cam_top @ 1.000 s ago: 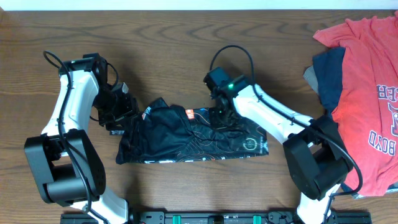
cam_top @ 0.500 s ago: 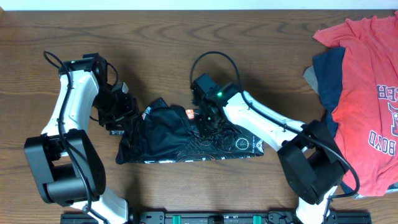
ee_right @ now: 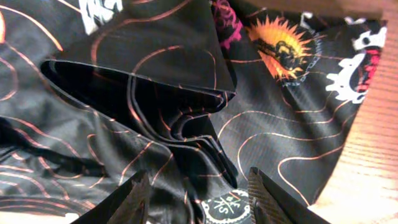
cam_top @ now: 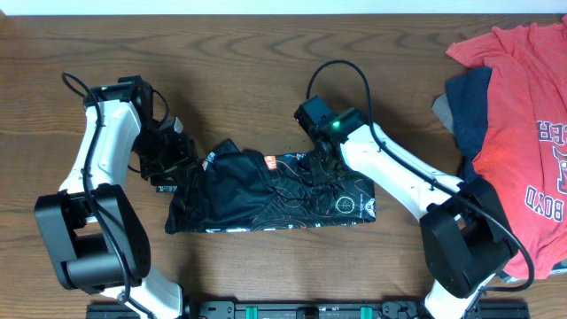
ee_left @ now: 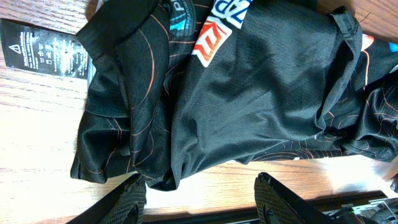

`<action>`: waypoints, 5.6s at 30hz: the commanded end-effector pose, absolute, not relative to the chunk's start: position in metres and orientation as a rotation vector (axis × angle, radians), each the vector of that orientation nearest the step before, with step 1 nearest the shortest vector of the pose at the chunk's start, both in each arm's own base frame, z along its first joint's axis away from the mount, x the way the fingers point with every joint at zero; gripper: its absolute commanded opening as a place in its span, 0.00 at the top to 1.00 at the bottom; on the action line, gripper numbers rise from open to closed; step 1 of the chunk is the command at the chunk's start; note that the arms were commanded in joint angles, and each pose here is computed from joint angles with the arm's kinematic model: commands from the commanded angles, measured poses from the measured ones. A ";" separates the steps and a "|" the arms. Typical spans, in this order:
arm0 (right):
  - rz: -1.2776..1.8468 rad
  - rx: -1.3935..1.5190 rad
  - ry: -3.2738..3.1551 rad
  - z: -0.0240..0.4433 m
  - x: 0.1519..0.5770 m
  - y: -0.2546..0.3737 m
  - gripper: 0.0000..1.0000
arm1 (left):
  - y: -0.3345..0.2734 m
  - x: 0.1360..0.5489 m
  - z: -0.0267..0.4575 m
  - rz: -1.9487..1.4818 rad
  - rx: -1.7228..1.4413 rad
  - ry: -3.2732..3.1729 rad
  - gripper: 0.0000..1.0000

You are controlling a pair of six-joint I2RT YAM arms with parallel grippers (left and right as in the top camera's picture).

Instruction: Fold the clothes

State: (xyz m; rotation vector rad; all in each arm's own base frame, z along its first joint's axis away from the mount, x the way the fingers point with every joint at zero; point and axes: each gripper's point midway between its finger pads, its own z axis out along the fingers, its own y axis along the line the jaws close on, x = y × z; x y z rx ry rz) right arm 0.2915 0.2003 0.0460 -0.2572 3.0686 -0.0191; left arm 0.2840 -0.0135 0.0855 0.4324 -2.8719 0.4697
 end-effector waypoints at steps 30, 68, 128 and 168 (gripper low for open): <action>0.771 -1.135 2.952 0.025 0.196 0.303 0.71 | -0.010 0.288 0.089 0.458 0.449 -2.887 0.42; 0.463 -0.528 2.925 0.017 0.301 0.271 0.99 | -0.010 0.288 0.089 0.459 0.449 -2.887 0.42; 0.429 -0.369 2.976 0.072 0.300 0.203 0.57 | -0.141 0.358 0.020 0.546 0.016 -3.158 0.94; 0.243 -0.134 3.055 0.065 0.303 0.159 0.58 | -0.057 0.321 0.106 0.298 0.163 -3.217 0.09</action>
